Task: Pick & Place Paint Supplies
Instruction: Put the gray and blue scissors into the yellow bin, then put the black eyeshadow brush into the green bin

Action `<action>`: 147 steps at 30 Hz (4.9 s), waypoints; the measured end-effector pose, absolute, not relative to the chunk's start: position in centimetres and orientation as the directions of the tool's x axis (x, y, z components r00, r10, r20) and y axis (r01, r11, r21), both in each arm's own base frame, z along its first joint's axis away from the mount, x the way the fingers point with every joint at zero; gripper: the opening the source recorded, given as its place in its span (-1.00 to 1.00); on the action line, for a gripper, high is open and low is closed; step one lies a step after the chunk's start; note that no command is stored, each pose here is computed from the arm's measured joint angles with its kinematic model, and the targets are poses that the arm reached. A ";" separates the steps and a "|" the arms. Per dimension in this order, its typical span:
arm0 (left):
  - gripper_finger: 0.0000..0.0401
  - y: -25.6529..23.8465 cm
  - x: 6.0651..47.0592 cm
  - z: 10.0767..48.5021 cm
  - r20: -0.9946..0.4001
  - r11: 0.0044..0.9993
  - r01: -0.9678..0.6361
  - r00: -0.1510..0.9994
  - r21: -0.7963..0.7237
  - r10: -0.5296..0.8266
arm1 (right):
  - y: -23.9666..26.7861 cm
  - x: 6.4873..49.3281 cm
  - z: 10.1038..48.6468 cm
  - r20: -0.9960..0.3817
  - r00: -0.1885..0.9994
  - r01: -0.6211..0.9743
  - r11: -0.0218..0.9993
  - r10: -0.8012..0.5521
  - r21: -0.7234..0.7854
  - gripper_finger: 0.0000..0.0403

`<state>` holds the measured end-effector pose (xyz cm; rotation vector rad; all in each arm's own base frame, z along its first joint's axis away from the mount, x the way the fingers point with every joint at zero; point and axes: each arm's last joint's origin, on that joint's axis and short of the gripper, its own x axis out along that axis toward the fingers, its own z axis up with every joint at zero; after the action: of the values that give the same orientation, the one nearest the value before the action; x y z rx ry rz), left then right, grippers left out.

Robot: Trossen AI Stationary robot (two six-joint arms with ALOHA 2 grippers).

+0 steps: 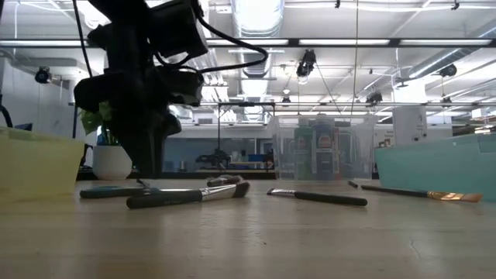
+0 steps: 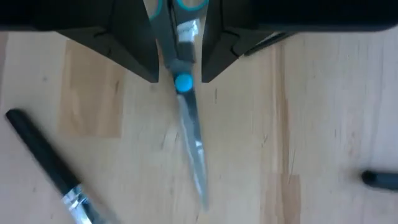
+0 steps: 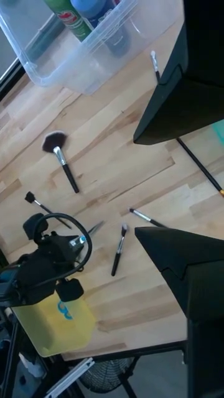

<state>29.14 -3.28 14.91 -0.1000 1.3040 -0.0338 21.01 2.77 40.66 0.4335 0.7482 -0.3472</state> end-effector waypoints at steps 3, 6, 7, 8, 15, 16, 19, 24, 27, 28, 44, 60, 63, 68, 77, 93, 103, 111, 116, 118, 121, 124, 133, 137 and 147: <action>-0.34 -3.3 28.8 14.4 -0.967 0.995 -0.036 0.242 -0.091 -0.079 | 2.8 21.1 40.4 -0.721 0.677 0.453 0.856 -0.148 0.250 0.13; -0.34 -3.4 28.3 13.9 -0.972 0.994 -0.059 0.220 -0.093 -0.078 | 2.8 21.1 40.1 -0.728 0.670 0.454 0.856 -0.145 0.248 0.13; -0.34 -3.5 28.2 13.8 -0.973 0.994 -0.062 0.218 -0.095 -0.079 | 2.8 21.1 40.0 -0.731 0.668 0.454 0.855 -0.141 0.250 0.13; -0.34 -3.7 28.1 13.7 -0.974 0.994 -0.063 0.213 -0.093 -0.077 | 2.9 21.1 40.0 -0.732 0.667 0.456 0.854 -0.140 0.252 0.13; -0.34 -4.6 27.9 13.5 -0.978 0.996 -0.036 0.198 -0.080 -0.071 | 3.0 21.2 39.7 -0.737 0.661 0.458 0.853 -0.139 0.251 0.13; -0.34 -4.6 27.9 13.5 -0.978 0.996 -0.035 0.198 -0.078 -0.070 | 3.0 21.2 39.7 -0.737 0.661 0.458 0.853 -0.139 0.250 0.13; -0.34 -4.6 27.8 13.5 -0.978 0.996 -0.034 0.197 -0.078 -0.070 | 3.0 21.2 39.7 -0.737 0.661 0.457 0.854 -0.139 0.249 0.13; -0.32 -4.7 27.7 12.3 -0.983 0.996 -0.034 0.169 -0.077 -0.070 | 3.0 21.2 39.7 -0.737 0.661 0.457 0.854 -0.140 0.248 0.13; -0.31 -4.9 27.8 11.8 -0.985 0.997 -0.032 0.160 -0.068 -0.062 | 3.0 21.2 39.7 -0.734 0.665 0.457 0.853 -0.139 0.252 0.13; -0.31 -4.9 27.8 11.7 -0.985 0.997 -0.031 0.161 -0.068 -0.062 | 3.0 21.2 39.7 -0.734 0.665 0.459 0.851 -0.139 0.255 0.13; -0.62 -4.9 28.1 11.7 -0.978 0.997 -0.060 0.205 -0.037 -0.024 | 3.0 21.4 39.9 -0.717 0.683 0.457 0.847 -0.138 0.271 0.13; -0.62 -4.8 27.8 15.1 -0.978 0.996 -0.066 0.202 -0.059 -0.045 | 3.0 21.4 39.9 -0.715 0.686 0.453 0.849 -0.136 0.272 0.13; -0.62 -5.0 28.0 16.4 -0.976 0.993 -0.063 0.200 -0.098 -0.084 | 3.0 21.4 39.9 -0.715 0.686 0.448 0.853 -0.135 0.268 0.13; -0.62 -5.3 27.6 19.7 -0.973 0.986 -0.078 0.193 -0.146 -0.129 | 3.0 21.4 39.9 -0.713 0.688 0.441 0.858 -0.135 0.263 0.13; -0.62 -7.9 21.5 24.4 -0.977 0.954 -0.240 0.151 -0.182 -0.149 | 3.0 21.5 40.0 -0.710 0.692 0.435 0.862 -0.134 0.261 0.13; -0.63 -13.2 14.7 20.8 -0.969 0.439 -0.864 0.216 -0.248 -0.122 | 3.0 21.5 40.0 -0.704 0.698 0.424 0.869 -0.133 0.256 0.13; -0.21 -12.7 14.1 18.6 -0.975 0.346 -0.912 0.195 -0.221 -0.110 | 3.0 21.5 40.0 -0.705 0.698 0.433 0.858 -0.125 0.277 0.13; 0.17 -12.7 14.2 18.7 -0.972 0.359 -0.904 0.210 -0.233 -0.103 | 3.0 21.5 40.0 -0.705 0.698 0.434 0.857 -0.123 0.280 0.13; 0.18 -13.0 15.0 19.8 -0.953 0.416 -0.858 0.289 -0.302 -0.096 | 3.0 21.5 40.0 -0.705 0.698 0.433 0.857 -0.123 0.279 0.13; 0.16 -13.0 15.4 20.2 -0.943 0.454 -0.829 0.317 -0.325 -0.097 | 3.0 21.5 40.0 -0.705 0.698 0.432 0.858 -0.123 0.278 0.13; 0.11 -13.2 16.4 21.1 -0.908 0.538 -0.744 0.404 -0.397 -0.111 | 3.0 21.5 40.0 -0.706 0.698 0.431 0.858 -0.122 0.278 0.13; 0.02 -13.1 18.0 22.1 -0.847 0.635 -0.607 0.509 -0.477 -0.150 | 3.1 21.5 40.0 -0.706 0.698 0.429 0.859 -0.118 0.280 0.13; -0.17 -8.6 22.5 25.3 -0.734 0.788 -0.427 0.677 -0.443 -0.046 | 3.1 21.5 40.0 -0.707 0.698 0.429 0.857 -0.116 0.284 0.13; -0.17 -6.4 23.8 27.4 -0.693 0.859 -0.353 0.721 -0.370 -0.002 | 3.1 21.5 40.0 -0.707 0.698 0.431 0.856 -0.115 0.287 0.13; -0.17 -4.0 29.2 30.7 -0.682 0.903 -0.327 0.729 -0.280 0.053 | 3.1 21.5 40.0 -0.707 0.698 0.431 0.856 -0.115 0.286 0.13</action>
<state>29.17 -4.00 30.75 -0.4006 0.7275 0.2151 21.53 3.06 40.01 0.4579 0.7416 -0.3166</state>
